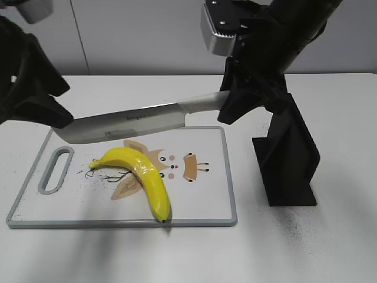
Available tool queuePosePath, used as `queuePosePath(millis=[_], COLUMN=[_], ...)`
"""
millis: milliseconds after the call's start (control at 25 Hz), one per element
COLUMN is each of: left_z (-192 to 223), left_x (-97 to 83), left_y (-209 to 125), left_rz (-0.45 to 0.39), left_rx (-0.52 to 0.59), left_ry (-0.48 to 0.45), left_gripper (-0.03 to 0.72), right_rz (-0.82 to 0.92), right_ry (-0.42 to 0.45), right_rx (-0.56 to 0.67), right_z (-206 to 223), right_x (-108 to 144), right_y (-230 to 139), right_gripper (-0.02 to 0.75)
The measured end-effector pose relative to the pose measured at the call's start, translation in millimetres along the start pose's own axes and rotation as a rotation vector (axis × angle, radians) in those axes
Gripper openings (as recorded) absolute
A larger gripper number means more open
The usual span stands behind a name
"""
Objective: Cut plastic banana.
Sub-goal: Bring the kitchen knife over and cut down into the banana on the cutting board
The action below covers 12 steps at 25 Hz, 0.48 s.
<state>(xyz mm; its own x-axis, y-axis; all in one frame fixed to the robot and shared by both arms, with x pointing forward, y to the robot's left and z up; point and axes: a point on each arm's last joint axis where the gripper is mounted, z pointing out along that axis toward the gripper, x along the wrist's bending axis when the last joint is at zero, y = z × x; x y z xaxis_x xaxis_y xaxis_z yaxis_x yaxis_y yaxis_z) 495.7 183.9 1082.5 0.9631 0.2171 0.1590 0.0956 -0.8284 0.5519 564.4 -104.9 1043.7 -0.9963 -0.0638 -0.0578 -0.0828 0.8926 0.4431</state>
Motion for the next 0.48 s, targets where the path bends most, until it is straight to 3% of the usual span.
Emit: queuePosePath(millis=[200,280,360,480], left_z=[35,44,49,52], left_x=[10.4,13.2,14.6,15.1], left_y=[0,-4,-6,-7], left_rz=[-0.002,-0.01,-0.015,-0.014], left_rx=[0.053,0.073,0.085,0.094], left_ry=[-0.116,-0.139,-0.151,-0.158], left_gripper=[0.577,0.531,0.44,0.185], right_rz=[-0.004,-0.001,0.003,0.01], right_ry=[0.014,0.023,0.031,0.026], right_rx=[-0.005,-0.001,0.002,-0.002], right_z=[6,10,14,19], right_x=[-3,-4,-5,-8], right_y=[-1,-2,-3,-4], right_gripper=[0.162,0.162,0.162,0.162])
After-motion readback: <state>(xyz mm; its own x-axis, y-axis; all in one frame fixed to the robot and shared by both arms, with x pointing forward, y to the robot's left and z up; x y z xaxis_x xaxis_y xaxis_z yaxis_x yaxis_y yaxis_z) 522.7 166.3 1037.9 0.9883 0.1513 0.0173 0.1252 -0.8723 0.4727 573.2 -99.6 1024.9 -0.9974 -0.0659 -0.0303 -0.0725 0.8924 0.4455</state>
